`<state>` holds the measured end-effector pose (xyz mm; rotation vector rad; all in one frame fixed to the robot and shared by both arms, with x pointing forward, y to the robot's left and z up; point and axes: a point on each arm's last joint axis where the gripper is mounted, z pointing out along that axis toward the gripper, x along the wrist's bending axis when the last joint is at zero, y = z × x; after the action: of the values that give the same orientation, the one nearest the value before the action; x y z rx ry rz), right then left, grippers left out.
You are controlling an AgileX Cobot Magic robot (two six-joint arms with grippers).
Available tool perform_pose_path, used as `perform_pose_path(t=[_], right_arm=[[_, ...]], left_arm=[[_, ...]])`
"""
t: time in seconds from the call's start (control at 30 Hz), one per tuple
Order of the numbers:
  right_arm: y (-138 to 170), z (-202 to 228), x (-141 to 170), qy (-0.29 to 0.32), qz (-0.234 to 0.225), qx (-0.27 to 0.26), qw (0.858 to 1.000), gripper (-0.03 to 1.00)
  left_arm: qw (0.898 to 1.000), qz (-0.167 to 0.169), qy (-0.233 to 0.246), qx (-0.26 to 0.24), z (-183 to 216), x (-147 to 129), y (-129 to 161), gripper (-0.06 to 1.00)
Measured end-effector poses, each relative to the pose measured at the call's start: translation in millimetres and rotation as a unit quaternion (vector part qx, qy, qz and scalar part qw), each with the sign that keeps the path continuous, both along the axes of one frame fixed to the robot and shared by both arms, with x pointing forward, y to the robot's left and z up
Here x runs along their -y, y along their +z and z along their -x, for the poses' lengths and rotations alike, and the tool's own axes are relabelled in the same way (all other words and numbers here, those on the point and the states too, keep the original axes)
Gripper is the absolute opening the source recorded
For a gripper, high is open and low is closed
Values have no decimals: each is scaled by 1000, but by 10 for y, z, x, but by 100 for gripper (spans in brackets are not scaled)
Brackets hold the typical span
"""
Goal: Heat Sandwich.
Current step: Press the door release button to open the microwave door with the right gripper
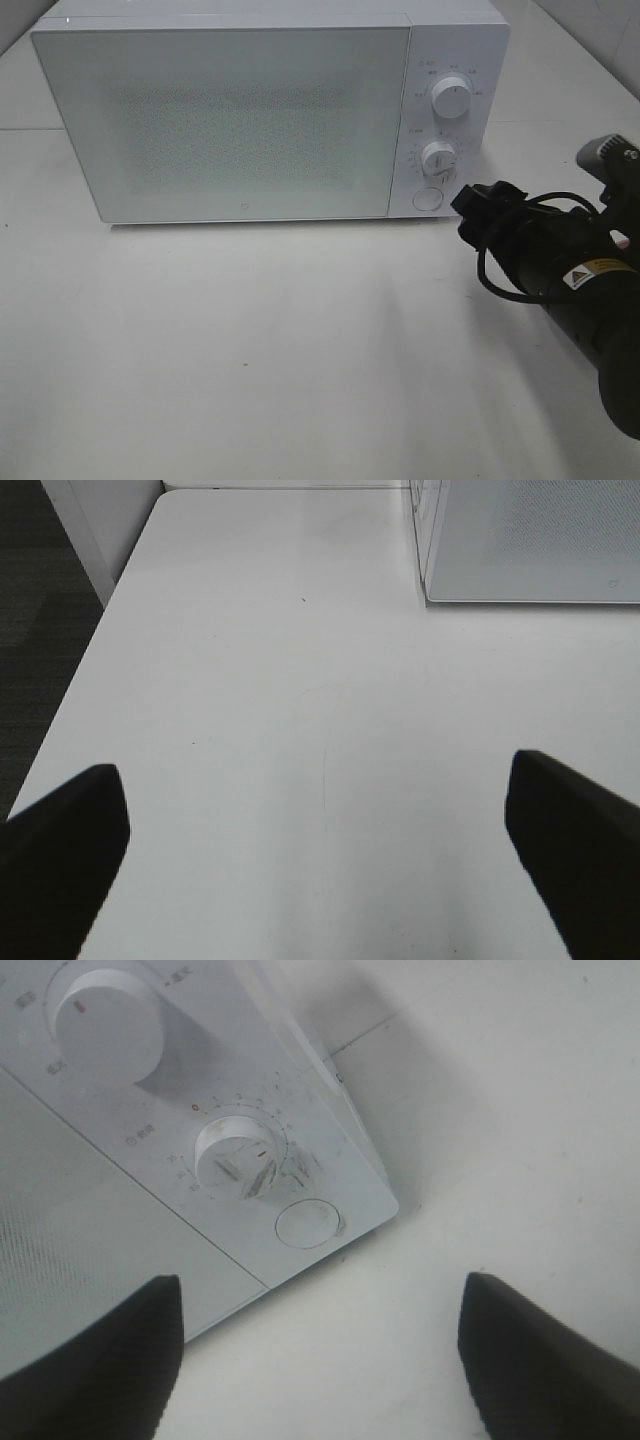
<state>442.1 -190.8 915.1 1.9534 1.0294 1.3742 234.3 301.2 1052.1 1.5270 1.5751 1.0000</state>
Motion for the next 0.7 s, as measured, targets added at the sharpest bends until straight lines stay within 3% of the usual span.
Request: perform_pose_path(t=[0.07, 0.1, 0.13, 0.2, 0.3, 0.37, 0.43, 0.53, 0.6, 0.7], right_arm=[[-1, 1, -5, -20, -62, -1, 998, 74], [-1, 1, -14, -34, -117, -2, 993, 74], [-1, 1, -14, -34, -117, -2, 993, 74], [0, 1, -28, -46, -174, -3, 984, 74], [2, 1, -41, -73, -268, -6, 961, 74], [2, 1, -41, -80, -287, -6, 955, 74], [-1, 2, -42, -104, -351, -10, 930, 71], [-6, 4, -43, -116, -383, -13, 916, 68], [-13, 7, -45, -131, -419, -19, 898, 60], [-20, 9, -47, -137, -431, -23, 892, 52]], left_arm=[[1000, 0, 0, 0, 0, 0, 0, 97], [1000, 0, 0, 0, 0, 0, 0, 97], [1000, 0, 0, 0, 0, 0, 0, 97], [1000, 0, 0, 0, 0, 0, 0, 97], [1000, 0, 0, 0, 0, 0, 0, 97], [1000, 0, 0, 0, 0, 0, 0, 97], [1000, 0, 0, 0, 0, 0, 0, 97], [1000, 0, 0, 0, 0, 0, 0, 97], [1000, 0, 0, 0, 0, 0, 0, 97], [1000, 0, 0, 0, 0, 0, 0, 97]])
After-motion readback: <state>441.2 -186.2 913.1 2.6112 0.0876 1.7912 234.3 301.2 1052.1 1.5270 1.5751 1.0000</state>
